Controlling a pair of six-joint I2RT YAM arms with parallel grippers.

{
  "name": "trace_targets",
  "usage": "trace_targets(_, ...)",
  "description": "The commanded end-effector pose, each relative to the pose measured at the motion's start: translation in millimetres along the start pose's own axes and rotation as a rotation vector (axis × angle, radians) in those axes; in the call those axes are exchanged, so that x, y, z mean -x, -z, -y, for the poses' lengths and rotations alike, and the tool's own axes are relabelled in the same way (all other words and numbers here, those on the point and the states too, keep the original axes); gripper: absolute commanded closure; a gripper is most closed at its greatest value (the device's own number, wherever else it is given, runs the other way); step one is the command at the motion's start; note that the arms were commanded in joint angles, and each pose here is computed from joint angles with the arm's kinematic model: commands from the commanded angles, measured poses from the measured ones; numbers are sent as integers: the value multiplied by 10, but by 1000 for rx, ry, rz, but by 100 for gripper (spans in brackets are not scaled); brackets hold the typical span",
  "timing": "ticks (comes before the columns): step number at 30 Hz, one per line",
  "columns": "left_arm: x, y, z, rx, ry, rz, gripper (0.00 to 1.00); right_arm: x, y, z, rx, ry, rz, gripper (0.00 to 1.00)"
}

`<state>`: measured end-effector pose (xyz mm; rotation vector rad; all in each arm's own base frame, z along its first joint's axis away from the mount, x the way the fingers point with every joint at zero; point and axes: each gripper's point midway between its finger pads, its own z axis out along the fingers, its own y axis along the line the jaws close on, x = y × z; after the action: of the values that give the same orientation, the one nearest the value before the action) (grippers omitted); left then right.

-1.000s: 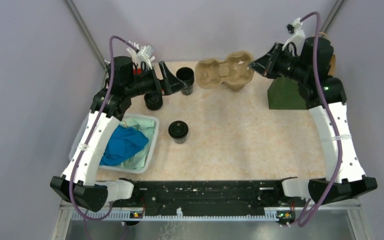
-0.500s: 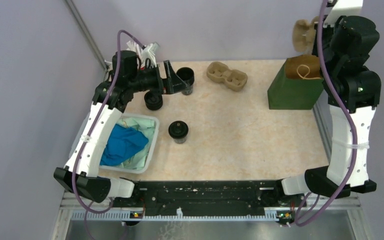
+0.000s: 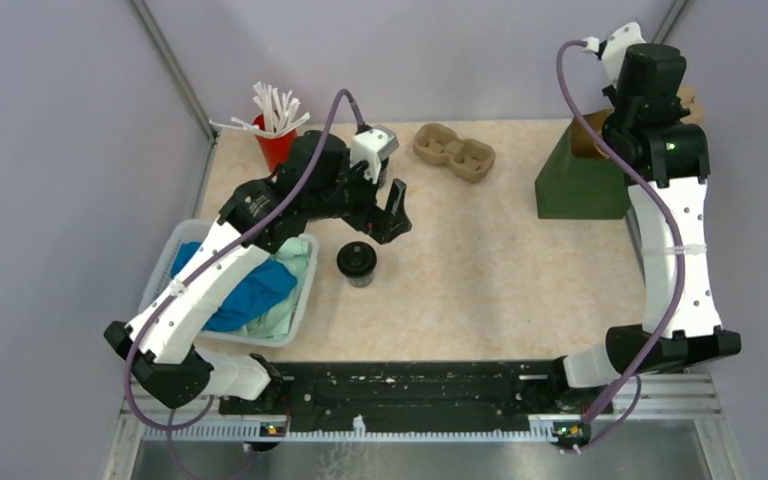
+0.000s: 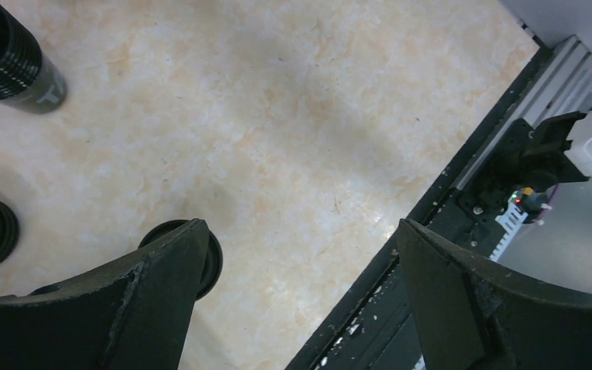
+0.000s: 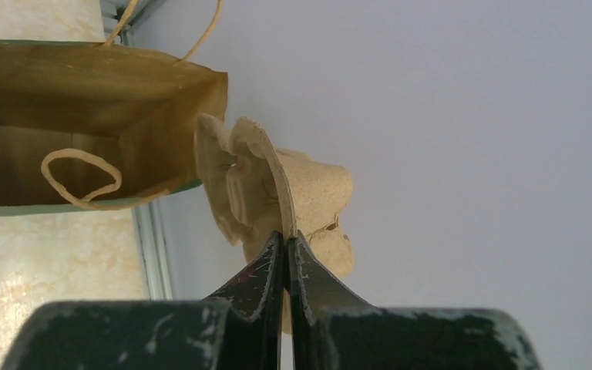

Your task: Pack the takeout coffee

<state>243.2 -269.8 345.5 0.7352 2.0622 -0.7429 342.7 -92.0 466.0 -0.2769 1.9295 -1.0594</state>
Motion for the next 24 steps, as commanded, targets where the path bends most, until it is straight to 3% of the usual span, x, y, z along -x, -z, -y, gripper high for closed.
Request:
trace_targets(1, 193, 255, -99, 101, -112, 90, 2, 183, -74, 125, -26, -46, 51, 100)
trace_targets(7, 182, 309, -164, 140, -118, 88, 2, 374, -65, 159, -14, -103, 104, 100)
trace_targets(17, 194, 289, -181, 146, -133, 91, 2, 501, -252, -229, 101, -70, 137, 100)
trace_targets(24, 172, 297, -206, 159, -135, 82, 2, 379, -391, -506, 148, -87, 68, 100)
